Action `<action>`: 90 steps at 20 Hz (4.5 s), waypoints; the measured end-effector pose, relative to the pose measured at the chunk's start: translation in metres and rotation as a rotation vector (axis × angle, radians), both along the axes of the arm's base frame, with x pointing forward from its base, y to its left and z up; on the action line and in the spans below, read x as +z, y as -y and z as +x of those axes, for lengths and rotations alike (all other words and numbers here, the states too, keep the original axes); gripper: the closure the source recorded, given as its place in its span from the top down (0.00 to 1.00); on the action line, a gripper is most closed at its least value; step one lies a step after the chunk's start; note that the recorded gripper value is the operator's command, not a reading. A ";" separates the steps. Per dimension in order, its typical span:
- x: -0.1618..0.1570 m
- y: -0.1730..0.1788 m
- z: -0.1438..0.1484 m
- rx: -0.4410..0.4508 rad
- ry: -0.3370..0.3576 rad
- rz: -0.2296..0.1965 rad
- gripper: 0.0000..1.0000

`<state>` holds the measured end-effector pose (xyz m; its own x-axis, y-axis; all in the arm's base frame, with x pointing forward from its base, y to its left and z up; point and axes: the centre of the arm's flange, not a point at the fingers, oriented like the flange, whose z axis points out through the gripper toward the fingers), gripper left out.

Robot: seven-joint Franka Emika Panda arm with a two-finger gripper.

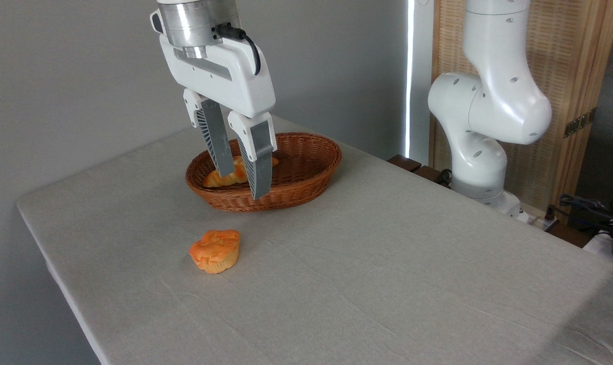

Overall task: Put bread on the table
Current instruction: 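Lower the open gripper into the wicker basket over the braided roll, then close the gripper on the braided bread roll inside the basket, then lift the braided roll up out of the basket, then carry the roll beside the orange bun and lower it onto the table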

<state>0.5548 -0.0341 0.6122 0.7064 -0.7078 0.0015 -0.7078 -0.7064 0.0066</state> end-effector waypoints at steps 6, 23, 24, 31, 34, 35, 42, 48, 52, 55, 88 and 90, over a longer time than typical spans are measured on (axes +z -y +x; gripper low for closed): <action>-0.005 0.000 0.000 0.000 -0.011 0.001 1.00; -0.084 0.191 -0.067 -0.147 -0.096 -0.188 1.00; -0.096 0.207 -0.074 -0.142 -0.092 -0.198 1.00; -0.158 0.277 -0.125 -0.185 -0.091 -0.180 1.00; -0.175 0.283 -0.133 -0.189 -0.065 -0.184 1.00; -0.179 0.284 -0.134 -0.186 -0.059 -0.185 1.00; -0.191 0.286 -0.141 -0.181 -0.061 -0.180 0.57; -0.196 0.286 -0.143 -0.183 -0.061 -0.176 0.38; -0.198 0.287 -0.144 -0.185 -0.060 -0.176 0.37; -0.197 0.287 -0.144 -0.185 -0.057 -0.178 0.37; -0.042 0.133 -0.075 -0.209 -0.064 -0.118 0.40; -0.040 0.086 -0.063 -0.194 -0.054 -0.082 0.43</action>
<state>0.4915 -0.1198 0.5718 0.5575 -0.8296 0.0305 -0.8276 -0.5524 0.1002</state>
